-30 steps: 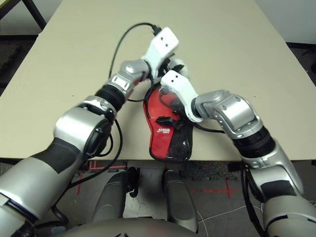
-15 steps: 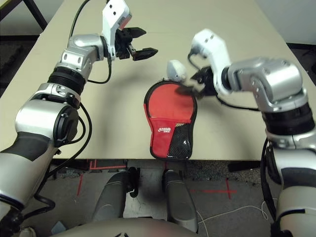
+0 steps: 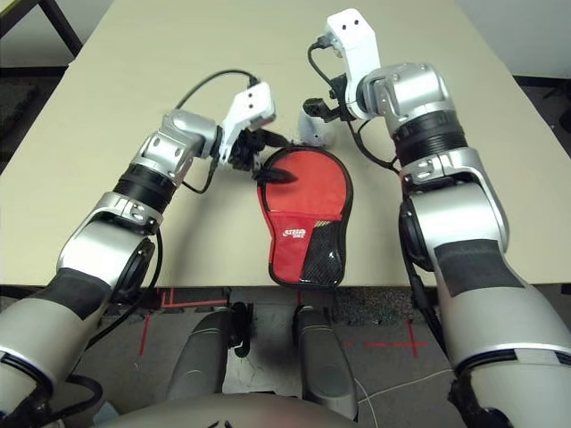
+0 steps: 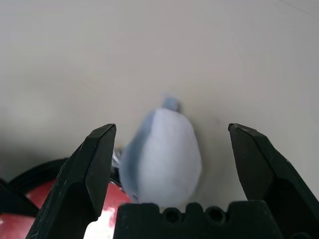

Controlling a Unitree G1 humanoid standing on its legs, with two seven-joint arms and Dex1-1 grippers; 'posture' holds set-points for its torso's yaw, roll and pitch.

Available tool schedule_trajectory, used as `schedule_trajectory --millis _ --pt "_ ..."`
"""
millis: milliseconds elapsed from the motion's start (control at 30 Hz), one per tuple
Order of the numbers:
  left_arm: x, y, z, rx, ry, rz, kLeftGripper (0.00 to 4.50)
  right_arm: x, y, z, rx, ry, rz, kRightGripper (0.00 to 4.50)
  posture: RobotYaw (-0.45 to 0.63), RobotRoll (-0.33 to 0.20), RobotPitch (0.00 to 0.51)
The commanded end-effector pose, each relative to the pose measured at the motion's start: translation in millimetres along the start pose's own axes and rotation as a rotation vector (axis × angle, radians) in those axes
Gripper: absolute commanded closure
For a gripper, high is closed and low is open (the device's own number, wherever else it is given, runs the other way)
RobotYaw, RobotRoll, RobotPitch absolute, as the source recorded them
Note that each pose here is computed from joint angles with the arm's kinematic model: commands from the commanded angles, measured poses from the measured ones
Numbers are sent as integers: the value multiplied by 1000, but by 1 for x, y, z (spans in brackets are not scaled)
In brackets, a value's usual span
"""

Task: Store the ping-pong paddle in its case and zip it.

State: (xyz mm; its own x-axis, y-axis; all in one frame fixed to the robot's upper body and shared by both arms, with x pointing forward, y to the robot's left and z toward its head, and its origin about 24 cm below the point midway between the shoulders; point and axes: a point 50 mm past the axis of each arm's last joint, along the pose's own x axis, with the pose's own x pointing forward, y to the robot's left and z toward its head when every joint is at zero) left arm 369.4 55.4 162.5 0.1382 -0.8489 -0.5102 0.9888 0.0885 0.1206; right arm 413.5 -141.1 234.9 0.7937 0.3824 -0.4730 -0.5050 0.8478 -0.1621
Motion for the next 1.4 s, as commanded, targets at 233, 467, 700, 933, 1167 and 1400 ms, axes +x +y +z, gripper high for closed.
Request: schedule_trajectory --millis 233,467,700,933,1167,1400 --pt "20 -8 -22 -62 116 2 17 12 4 -9 -44 66 -3 0 -44 0 149" --pt "28 -13 -19 -57 111 -13 17 19 4 -23 -48 117 -43 0 -33 0 155" --pt "30 -13 -16 -55 102 -8 0 26 6 -38 -4 168 -66 556 -27 0 157" --pt "31 -14 -18 -62 104 -10 0 26 -1 -43 10 141 -136 3094 -27 0 161" --pt "35 -16 -19 -81 110 -20 0 23 -16 -48 -13 87 -241 4491 -39 0 163" --pt "40 -18 -22 -116 137 -31 0 17 -32 -59 -60 83 -344 4491 -60 0 165"
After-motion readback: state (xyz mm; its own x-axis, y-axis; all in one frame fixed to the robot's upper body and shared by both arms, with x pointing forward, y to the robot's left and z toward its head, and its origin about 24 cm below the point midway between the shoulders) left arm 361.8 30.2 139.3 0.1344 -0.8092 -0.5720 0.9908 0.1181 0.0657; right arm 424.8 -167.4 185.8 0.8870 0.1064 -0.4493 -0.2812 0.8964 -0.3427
